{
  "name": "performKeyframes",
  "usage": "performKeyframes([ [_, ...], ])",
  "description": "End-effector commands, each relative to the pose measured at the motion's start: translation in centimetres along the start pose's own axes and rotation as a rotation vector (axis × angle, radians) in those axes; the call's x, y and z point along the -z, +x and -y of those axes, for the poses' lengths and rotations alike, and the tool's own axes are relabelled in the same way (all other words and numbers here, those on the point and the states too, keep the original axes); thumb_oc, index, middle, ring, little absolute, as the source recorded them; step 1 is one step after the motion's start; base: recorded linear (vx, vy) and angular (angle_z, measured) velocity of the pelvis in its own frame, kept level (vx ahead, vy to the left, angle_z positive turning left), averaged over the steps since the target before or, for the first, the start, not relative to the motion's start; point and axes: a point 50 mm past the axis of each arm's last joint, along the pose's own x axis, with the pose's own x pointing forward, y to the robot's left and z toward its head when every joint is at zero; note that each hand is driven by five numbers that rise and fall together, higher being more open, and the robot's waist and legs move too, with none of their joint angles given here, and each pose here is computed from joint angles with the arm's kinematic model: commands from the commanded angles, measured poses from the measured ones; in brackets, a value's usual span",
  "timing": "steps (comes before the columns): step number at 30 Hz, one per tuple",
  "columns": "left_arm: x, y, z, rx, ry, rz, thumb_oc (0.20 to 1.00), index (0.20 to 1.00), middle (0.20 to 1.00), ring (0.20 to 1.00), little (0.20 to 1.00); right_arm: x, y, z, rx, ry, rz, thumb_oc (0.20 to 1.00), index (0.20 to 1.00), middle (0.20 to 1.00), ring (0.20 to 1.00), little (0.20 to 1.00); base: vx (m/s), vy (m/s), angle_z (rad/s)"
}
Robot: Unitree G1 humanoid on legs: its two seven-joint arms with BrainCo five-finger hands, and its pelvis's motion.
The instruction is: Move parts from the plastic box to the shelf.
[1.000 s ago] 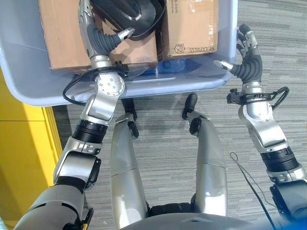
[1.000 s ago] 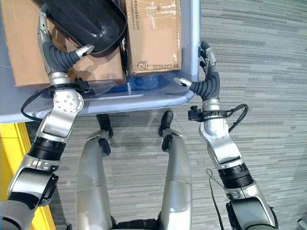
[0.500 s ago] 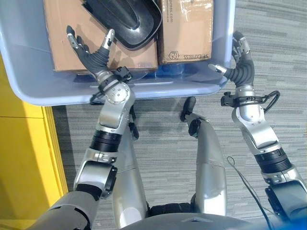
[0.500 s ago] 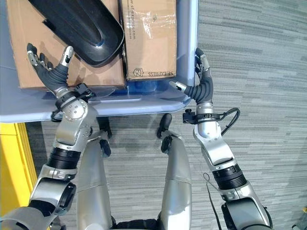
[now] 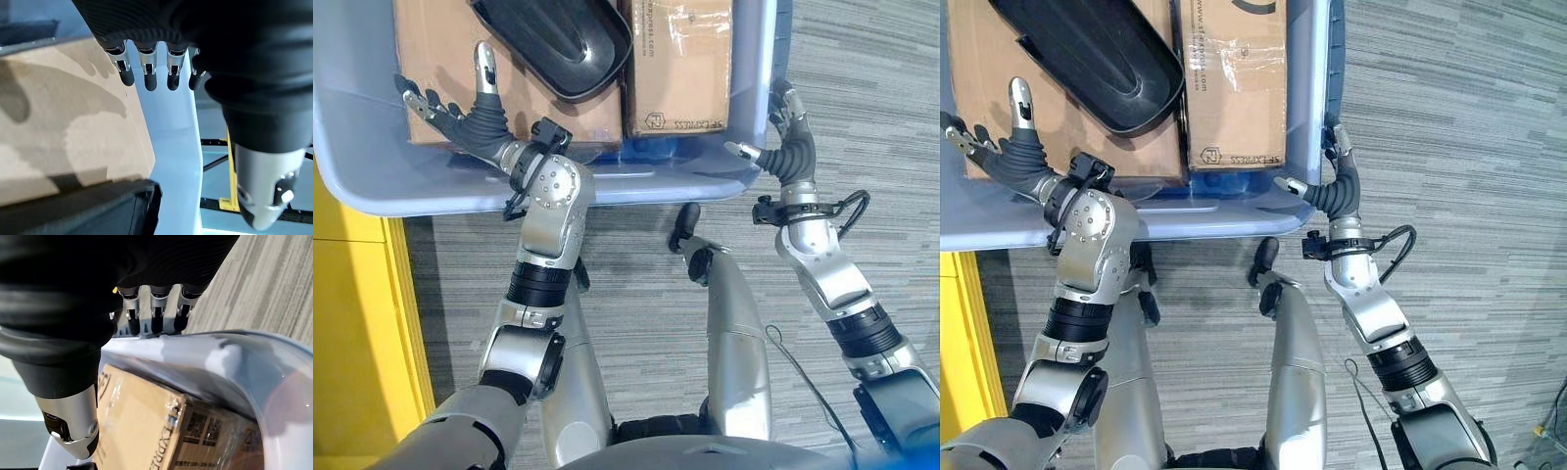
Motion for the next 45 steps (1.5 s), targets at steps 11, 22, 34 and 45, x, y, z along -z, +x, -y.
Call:
performKeyframes([
  [11,-1.9,0.2,2.7,0.139,0.056,0.171,1.000,1.000,1.000,1.000,1.000,-2.5,0.6,-1.1,-0.041,0.050,0.117,1.000,1.000,1.000,1.000,1.000,0.02,0.015,-0.04],
  [22,-0.7,-0.1,3.6,0.224,0.108,0.086,1.000,1.000,1.000,1.000,1.000,-2.5,0.7,-0.8,-0.061,0.043,0.117,1.000,1.000,1.000,1.000,1.000,0.01,0.009,-0.03],
  [34,1.5,-0.8,3.4,0.174,0.236,0.020,1.000,1.000,1.000,1.000,1.000,-2.2,0.7,-1.1,-0.062,0.065,0.110,1.000,1.000,1.000,1.000,1.000,0.01,-0.030,-0.02],
  [45,3.3,-0.6,2.9,0.086,0.343,-0.061,1.000,1.000,1.000,1.000,1.000,-1.8,1.1,-1.3,-0.057,0.093,0.085,1.000,1.000,1.000,1.000,1.000,0.01,-0.014,0.01],
])
